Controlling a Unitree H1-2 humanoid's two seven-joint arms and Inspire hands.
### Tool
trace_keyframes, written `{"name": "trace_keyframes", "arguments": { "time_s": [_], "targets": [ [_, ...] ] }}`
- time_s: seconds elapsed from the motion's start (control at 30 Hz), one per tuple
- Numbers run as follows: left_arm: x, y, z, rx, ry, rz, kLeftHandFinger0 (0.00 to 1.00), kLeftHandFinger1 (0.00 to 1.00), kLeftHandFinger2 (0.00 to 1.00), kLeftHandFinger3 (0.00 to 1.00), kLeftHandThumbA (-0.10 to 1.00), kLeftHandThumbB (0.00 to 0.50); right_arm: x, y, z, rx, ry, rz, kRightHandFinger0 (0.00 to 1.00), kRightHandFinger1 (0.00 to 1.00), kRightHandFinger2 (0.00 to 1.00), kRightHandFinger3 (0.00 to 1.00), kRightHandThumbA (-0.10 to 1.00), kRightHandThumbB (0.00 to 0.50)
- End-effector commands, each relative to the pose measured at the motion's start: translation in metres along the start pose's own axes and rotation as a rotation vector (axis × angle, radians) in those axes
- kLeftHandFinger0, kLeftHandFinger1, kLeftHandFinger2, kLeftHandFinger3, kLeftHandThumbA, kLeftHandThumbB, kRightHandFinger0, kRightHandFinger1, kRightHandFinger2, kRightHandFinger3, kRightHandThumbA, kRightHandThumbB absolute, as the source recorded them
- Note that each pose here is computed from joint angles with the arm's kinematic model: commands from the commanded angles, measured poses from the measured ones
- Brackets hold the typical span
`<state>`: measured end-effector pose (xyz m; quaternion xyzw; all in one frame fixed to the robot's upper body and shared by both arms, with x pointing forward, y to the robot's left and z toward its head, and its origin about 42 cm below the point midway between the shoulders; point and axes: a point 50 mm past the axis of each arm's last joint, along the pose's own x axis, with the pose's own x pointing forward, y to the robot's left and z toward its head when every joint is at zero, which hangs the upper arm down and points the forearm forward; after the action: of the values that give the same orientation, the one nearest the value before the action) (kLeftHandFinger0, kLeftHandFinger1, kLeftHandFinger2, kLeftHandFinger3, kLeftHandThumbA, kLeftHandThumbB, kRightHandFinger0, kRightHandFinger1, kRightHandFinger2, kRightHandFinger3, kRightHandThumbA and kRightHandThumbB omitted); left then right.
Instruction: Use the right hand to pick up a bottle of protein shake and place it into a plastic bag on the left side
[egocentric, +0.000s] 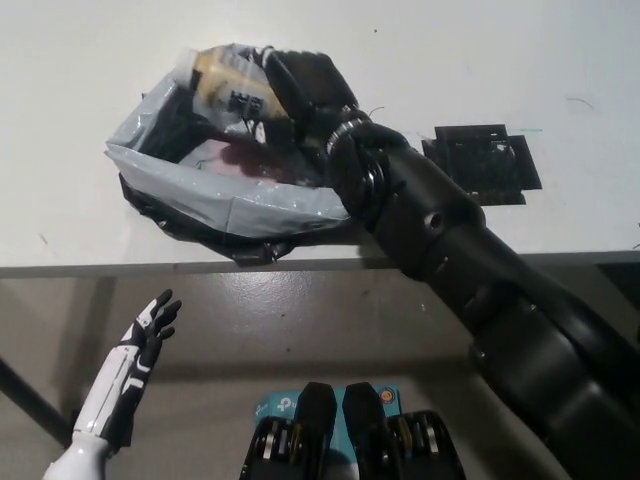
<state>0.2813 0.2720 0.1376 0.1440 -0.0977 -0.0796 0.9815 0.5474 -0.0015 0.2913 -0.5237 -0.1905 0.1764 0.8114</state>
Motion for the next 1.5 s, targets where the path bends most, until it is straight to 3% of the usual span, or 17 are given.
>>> {"name": "trace_keyframes", "arguments": {
  "time_s": [0.0, 0.03, 0.07, 0.13, 0.23, 0.33, 0.43, 0.53, 0.67, 0.77, 0.8, 1.0, 1.13, 1.27, 1.4, 1.43, 1.47],
  "targets": [
    [0.012, 0.001, 0.012, 0.001, -0.045, -0.03, 1.0, 1.0, 1.0, 1.0, 1.0, 0.299, 0.002, -0.005, -0.002, 0.091, -0.018, 0.105, 0.71, 0.88, 0.99, 1.0, 0.56, 0.386],
    [0.013, -0.002, 0.011, -0.014, -0.039, -0.036, 1.0, 1.0, 1.0, 1.0, 1.0, 0.309, -0.004, 0.006, -0.012, 0.185, 0.014, 0.217, 1.0, 1.0, 1.0, 1.0, 0.67, 0.434],
    [0.013, -0.003, 0.011, -0.017, -0.041, -0.039, 1.0, 1.0, 1.0, 1.0, 1.0, 0.295, -0.005, 0.009, -0.015, 0.216, 0.027, 0.243, 1.0, 1.0, 1.0, 1.0, 0.7, 0.485],
    [0.01, -0.005, 0.008, -0.017, -0.04, -0.048, 1.0, 1.0, 1.0, 1.0, 1.0, 0.289, -0.012, 0.023, -0.023, 0.32, 0.063, 0.316, 1.0, 1.0, 1.0, 1.0, 0.68, 0.497],
    [0.011, -0.007, 0.008, -0.046, -0.029, -0.056, 1.0, 1.0, 1.0, 1.0, 1.0, 0.317, -0.018, 0.032, -0.029, 0.377, 0.094, 0.381, 1.0, 1.0, 1.0, 1.0, 0.77, 0.491],
    [0.012, -0.006, 0.007, -0.032, -0.039, -0.063, 1.0, 1.0, 1.0, 1.0, 1.0, 0.299, -0.017, 0.028, -0.029, 0.433, 0.085, 0.378, 1.0, 1.0, 1.0, 1.0, 0.79, 0.47],
    [0.011, -0.008, 0.007, -0.049, -0.025, -0.072, 1.0, 1.0, 1.0, 1.0, 1.0, 0.294, -0.015, 0.017, -0.027, 0.516, 0.05, 0.367, 1.0, 1.0, 1.0, 1.0, 0.85, 0.482],
    [0.012, -0.009, 0.006, -0.059, -0.024, -0.084, 1.0, 1.0, 1.0, 1.0, 1.0, 0.283, -0.011, 0.005, -0.023, 0.61, 0.024, 0.359, 1.0, 1.0, 1.0, 1.0, 0.81, 0.454],
    [0.008, -0.009, 0.005, -0.046, -0.016, -0.083, 1.0, 1.0, 1.0, 1.0, 1.0, 0.271, -0.006, -0.02, -0.006, 0.777, -0.059, 0.331, 1.0, 1.0, 1.0, 1.0, 0.82, 0.464],
    [0.008, -0.009, 0.007, -0.091, -0.009, -0.093, 1.0, 1.0, 1.0, 1.0, 0.95, 0.252, -0.006, -0.069, 0.015, 0.78, -0.212, 0.246, 1.0, 1.0, 1.0, 1.0, 0.97, 0.5],
    [0.009, -0.009, 0.007, -0.084, -0.01, -0.093, 1.0, 1.0, 1.0, 1.0, 0.95, 0.253, -0.009, -0.086, 0.022, 0.838, -0.258, 0.2, 1.0, 1.0, 1.0, 1.0, 0.91, 0.494],
    [0.007, -0.007, 0.007, 0.001, -0.012, -0.087, 1.0, 1.0, 1.0, 1.0, 1.0, 0.291, -0.039, -0.174, 0.056, 0.961, -0.528, 0.042, 1.0, 1.0, 1.0, 1.0, 0.89, 0.5],
    [0.009, -0.009, 0.007, -0.046, -0.02, -0.085, 1.0, 1.0, 1.0, 1.0, 0.98, 0.268, -0.078, -0.235, 0.064, 1.044, -0.677, -0.084, 1.0, 1.0, 1.0, 1.0, 0.95, 0.5],
    [0.003, -0.011, 0.005, -0.038, -0.011, -0.077, 1.0, 1.0, 1.0, 1.0, 0.99, 0.267, -0.118, -0.258, 0.054, 1.039, -0.746, -0.158, 1.0, 1.0, 1.0, 1.0, 0.92, 0.5],
    [0.002, -0.006, 0.004, -0.043, -0.013, -0.049, 1.0, 1.0, 1.0, 1.0, 1.0, 0.28, -0.178, -0.272, 0.038, 0.882, -0.787, -0.334, 1.0, 1.0, 1.0, 1.0, 0.93, 0.5],
    [0.003, -0.004, 0.005, -0.056, -0.004, -0.038, 1.0, 1.0, 1.0, 1.0, 1.0, 0.303, -0.198, -0.273, 0.037, 0.831, -0.804, -0.379, 1.0, 1.0, 1.0, 1.0, 0.98, 0.479],
    [0.001, -0.003, 0.004, -0.06, 0.0, -0.033, 1.0, 1.0, 1.0, 1.0, 1.0, 0.293, -0.214, -0.271, 0.036, 0.788, -0.82, -0.404, 1.0, 1.0, 1.0, 1.0, 1.0, 0.463]
  ]
}}
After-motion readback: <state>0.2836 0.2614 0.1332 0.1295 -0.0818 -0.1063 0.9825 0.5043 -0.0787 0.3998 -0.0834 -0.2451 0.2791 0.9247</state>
